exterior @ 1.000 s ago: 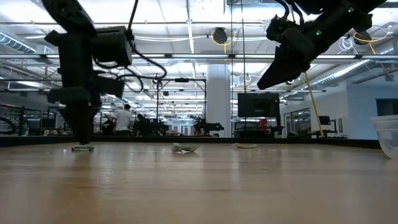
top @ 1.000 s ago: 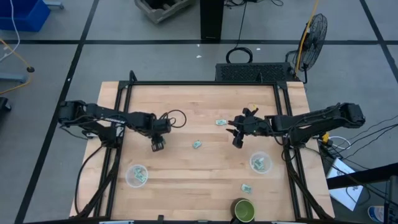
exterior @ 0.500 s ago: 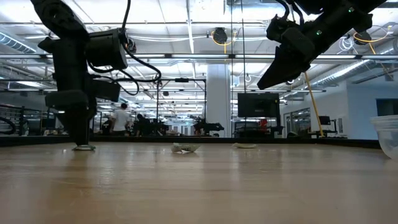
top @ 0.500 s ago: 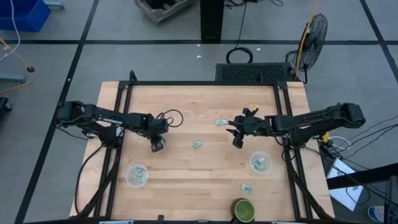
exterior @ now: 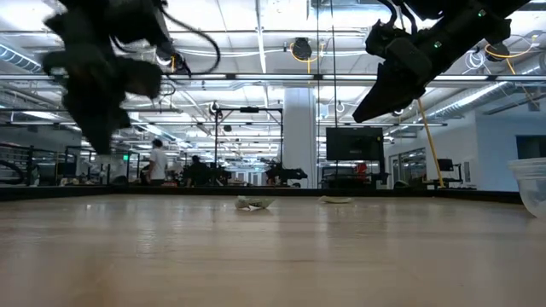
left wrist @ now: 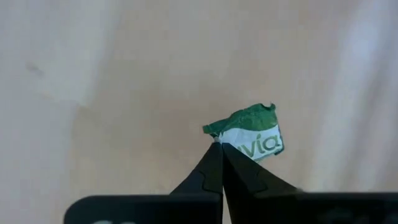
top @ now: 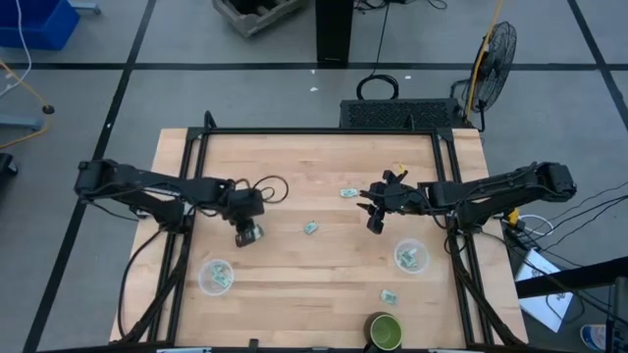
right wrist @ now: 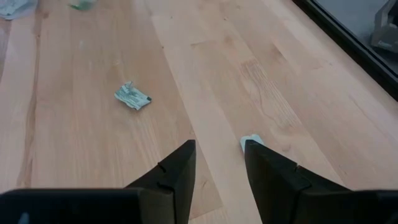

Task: Pick and place Stevia / Truvia into bins
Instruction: Put the Stevia packet into the right transparent plastic container

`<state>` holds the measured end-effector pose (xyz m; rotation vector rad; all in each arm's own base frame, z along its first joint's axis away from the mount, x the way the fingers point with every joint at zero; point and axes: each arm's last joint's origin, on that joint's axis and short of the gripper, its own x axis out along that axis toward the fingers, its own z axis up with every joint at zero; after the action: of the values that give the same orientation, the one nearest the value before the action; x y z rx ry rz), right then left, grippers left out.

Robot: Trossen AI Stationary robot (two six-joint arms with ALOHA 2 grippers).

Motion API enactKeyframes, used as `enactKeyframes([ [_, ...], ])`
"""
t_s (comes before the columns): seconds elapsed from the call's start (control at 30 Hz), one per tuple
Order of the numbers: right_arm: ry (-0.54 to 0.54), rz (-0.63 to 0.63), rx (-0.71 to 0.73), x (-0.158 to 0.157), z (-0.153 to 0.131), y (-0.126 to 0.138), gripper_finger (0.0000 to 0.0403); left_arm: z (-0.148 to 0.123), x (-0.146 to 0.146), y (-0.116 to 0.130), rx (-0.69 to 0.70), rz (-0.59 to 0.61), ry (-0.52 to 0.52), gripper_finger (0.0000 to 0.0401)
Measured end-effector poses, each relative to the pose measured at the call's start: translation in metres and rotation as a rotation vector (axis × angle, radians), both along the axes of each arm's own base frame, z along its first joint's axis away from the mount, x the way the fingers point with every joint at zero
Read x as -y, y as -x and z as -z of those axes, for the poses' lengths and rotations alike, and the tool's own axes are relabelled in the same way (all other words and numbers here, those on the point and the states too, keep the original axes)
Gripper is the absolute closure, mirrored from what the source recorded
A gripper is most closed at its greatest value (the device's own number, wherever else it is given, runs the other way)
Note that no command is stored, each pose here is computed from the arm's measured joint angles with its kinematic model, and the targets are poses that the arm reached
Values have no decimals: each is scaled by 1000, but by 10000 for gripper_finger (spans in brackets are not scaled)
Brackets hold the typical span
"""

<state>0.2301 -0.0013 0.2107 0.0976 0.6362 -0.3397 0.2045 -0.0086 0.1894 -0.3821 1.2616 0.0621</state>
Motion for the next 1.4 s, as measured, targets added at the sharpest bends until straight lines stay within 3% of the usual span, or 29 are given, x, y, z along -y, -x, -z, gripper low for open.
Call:
enactKeyframes([
  [0.17, 0, 0, 13, 0, 1, 0, 273, -36, 38, 9, 43, 107, 23, 399],
  [0.3, 3, -3, 56, 0, 12, 2, 273, -44, 71, 25, -11, 109, 56, 399],
  [0.5, 23, -17, 112, 1, 28, 8, 273, -41, 115, 49, -94, 32, 111, 399],
  [0.67, 105, -84, 187, 4, 20, 4, 273, -36, 140, 67, -166, -84, 130, 400],
  [0.77, 90, -130, 268, 6, 13, 0, 273, -29, 149, 73, -178, -150, 99, 399],
  [0.97, 73, -149, 312, 12, 9, -1, 273, -10, 157, 75, -224, -150, 19, 392],
  [1.4, 85, -120, 308, 20, 9, 0, 273, -2, 149, 68, -288, -255, -50, 303],
])
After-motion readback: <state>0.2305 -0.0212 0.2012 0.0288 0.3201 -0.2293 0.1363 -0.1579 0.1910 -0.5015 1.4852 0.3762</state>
